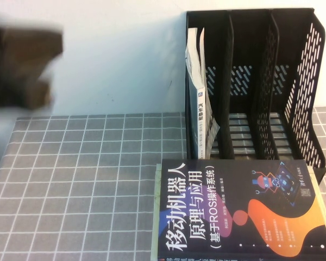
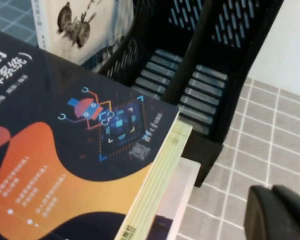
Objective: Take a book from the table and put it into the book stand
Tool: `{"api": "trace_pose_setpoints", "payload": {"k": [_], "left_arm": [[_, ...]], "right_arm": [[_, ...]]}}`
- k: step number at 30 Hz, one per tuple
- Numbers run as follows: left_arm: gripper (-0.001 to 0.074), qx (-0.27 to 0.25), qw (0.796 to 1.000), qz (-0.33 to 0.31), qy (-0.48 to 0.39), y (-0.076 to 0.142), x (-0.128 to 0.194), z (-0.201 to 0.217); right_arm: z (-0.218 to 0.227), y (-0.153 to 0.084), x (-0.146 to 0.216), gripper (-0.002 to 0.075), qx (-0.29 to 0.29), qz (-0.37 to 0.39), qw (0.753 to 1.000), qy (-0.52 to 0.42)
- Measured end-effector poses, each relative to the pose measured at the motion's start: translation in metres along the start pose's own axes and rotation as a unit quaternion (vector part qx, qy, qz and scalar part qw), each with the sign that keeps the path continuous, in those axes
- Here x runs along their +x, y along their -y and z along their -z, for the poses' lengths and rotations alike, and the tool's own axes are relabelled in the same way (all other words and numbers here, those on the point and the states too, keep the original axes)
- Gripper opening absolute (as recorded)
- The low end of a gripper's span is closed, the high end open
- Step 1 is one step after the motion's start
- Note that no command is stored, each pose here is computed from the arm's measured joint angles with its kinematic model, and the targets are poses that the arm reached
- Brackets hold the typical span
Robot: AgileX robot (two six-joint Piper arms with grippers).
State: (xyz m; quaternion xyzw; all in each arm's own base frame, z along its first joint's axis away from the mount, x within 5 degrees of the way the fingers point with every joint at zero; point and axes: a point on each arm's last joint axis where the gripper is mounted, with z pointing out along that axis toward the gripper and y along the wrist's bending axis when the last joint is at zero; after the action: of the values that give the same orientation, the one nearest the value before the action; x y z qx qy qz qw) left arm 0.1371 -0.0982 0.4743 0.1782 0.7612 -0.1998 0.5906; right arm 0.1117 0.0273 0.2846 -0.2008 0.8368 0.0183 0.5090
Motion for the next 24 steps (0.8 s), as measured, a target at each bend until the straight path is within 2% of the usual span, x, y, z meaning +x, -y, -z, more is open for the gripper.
{"api": "trace_pose_setpoints", "payload": {"k": [4, 10, 19, 24], "left_arm": [[0.0001, 0.019, 0.998, -0.030, 0.055, -0.006, 0.053, 0.013], [0.0001, 0.045, 0.994, -0.047, 0.092, -0.008, 0.105, 0.015], [0.0001, 0.046, 0.997, -0.050, 0.033, -0.012, 0.156, 0.002], [0.0001, 0.043, 0.998, -0.051, -0.005, -0.015, 0.181, -0.003]], "right_arm": [[-0.013, -0.005, 0.027, -0.0003, 0.002, -0.025, 1.000, 0.003], [-0.019, -0.011, 0.046, -0.0003, -0.010, -0.034, 0.999, -0.031], [-0.015, -0.021, 0.064, -0.0003, -0.062, -0.040, 0.988, -0.133], [-0.014, -0.022, 0.067, -0.0003, -0.068, -0.039, 0.986, -0.146]]}}
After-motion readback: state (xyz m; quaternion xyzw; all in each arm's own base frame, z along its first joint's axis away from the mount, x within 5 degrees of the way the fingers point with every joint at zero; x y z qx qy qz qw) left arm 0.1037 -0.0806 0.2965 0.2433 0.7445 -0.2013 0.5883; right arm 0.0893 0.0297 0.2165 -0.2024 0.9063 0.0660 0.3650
